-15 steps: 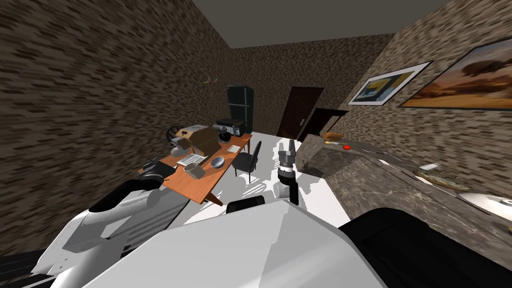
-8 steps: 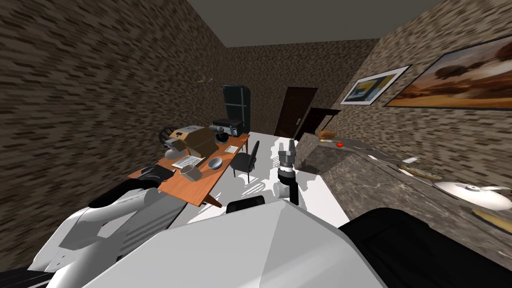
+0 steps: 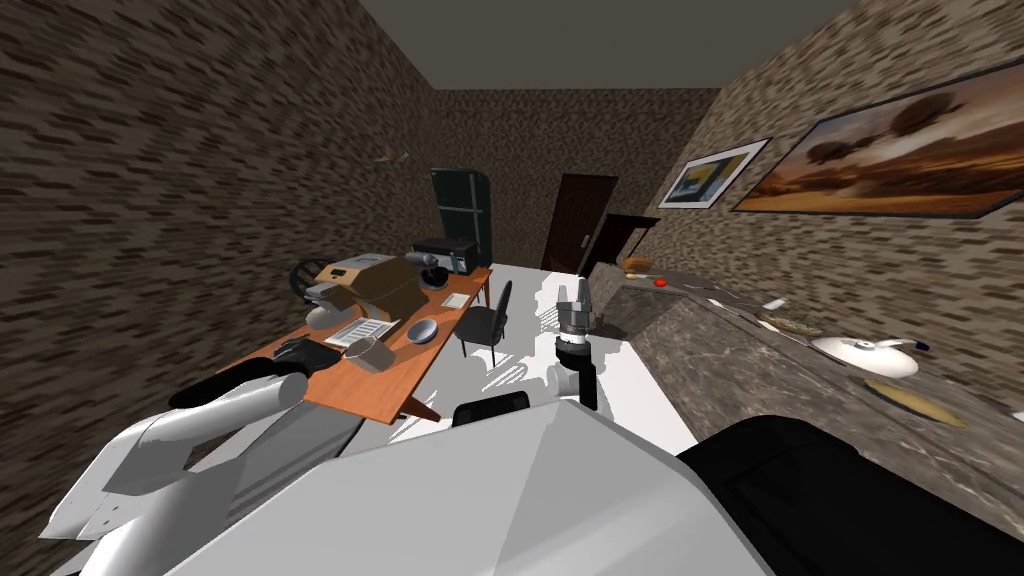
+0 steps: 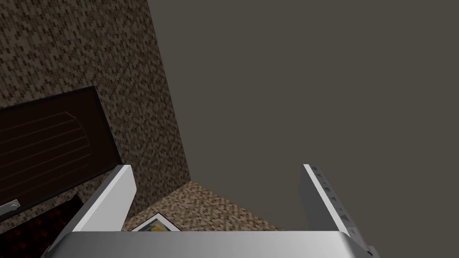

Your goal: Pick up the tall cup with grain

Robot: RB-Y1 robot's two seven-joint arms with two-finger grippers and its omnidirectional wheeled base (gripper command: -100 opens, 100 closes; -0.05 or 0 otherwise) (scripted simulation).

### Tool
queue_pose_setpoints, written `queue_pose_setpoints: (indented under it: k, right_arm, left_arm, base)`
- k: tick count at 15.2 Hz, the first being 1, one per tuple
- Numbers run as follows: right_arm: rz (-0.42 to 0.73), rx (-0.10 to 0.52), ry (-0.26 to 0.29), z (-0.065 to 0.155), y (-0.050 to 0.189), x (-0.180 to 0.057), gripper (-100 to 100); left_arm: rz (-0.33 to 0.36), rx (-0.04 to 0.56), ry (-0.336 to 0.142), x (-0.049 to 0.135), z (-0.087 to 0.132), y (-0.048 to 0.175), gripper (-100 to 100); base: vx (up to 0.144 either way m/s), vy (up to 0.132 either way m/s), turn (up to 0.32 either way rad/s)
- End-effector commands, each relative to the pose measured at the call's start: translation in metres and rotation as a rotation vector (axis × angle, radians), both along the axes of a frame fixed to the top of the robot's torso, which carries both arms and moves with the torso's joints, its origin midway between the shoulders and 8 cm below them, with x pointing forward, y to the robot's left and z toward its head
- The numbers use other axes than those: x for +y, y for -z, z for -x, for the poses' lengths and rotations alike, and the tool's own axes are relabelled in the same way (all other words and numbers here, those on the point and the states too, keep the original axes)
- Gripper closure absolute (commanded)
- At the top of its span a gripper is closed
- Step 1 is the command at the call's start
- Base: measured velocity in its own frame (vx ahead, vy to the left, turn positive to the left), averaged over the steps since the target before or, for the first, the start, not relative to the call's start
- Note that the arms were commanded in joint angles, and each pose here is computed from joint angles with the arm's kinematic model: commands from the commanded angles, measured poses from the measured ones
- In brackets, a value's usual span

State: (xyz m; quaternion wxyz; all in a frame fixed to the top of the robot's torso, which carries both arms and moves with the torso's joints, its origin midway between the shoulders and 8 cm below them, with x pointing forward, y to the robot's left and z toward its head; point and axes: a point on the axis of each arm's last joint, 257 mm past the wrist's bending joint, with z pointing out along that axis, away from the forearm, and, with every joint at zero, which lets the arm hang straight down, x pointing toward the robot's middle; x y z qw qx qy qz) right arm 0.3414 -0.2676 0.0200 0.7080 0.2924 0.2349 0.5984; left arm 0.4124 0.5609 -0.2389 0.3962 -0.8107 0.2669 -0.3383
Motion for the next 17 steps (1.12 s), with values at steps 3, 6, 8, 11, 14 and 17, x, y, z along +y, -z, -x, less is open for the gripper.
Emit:
queue_pose_setpoints:
  k: [3,6,8,11,14,17]
  right_arm:
    - [0.0,0.0,0.0,0.0,0.0,0.0,0]
    - [0.0,0.0,0.0,0.0,0.0,0.0,0]
    - [0.0,0.0,0.0,0.0,0.0,0.0,0]
    - [0.0,0.0,0.0,0.0,0.0,0.0,0]
    - [0.0,0.0,0.0,0.0,0.0,0.0,0]
    - [0.0,0.0,0.0,0.0,0.0,0.0,0]
  left_arm:
    - [0.072,0.065,-0.058,0.013,0.013,0.021,-100]
    - [0.129,0.101,-0.108,0.022,0.022,0.033,-100]
    - [0.143,0.129,-0.115,0.021,0.027,0.039,-100]
    - [0.207,0.176,-0.167,0.027,0.039,0.053,-100]
    - [0.264,0.208,-0.215,0.032,0.049,0.064,-100]
    - [0.321,0.241,-0.262,0.035,0.059,0.074,-100]
  base:
    - [0.01,0.017,-0.15]
    - [0.01,0.018,-0.106]
    - [0.009,0.02,-0.06]
    - [0.018,0.023,-0.151]
    - [0.016,0.026,-0.098]
    - [0.016,0.021,-0.058]
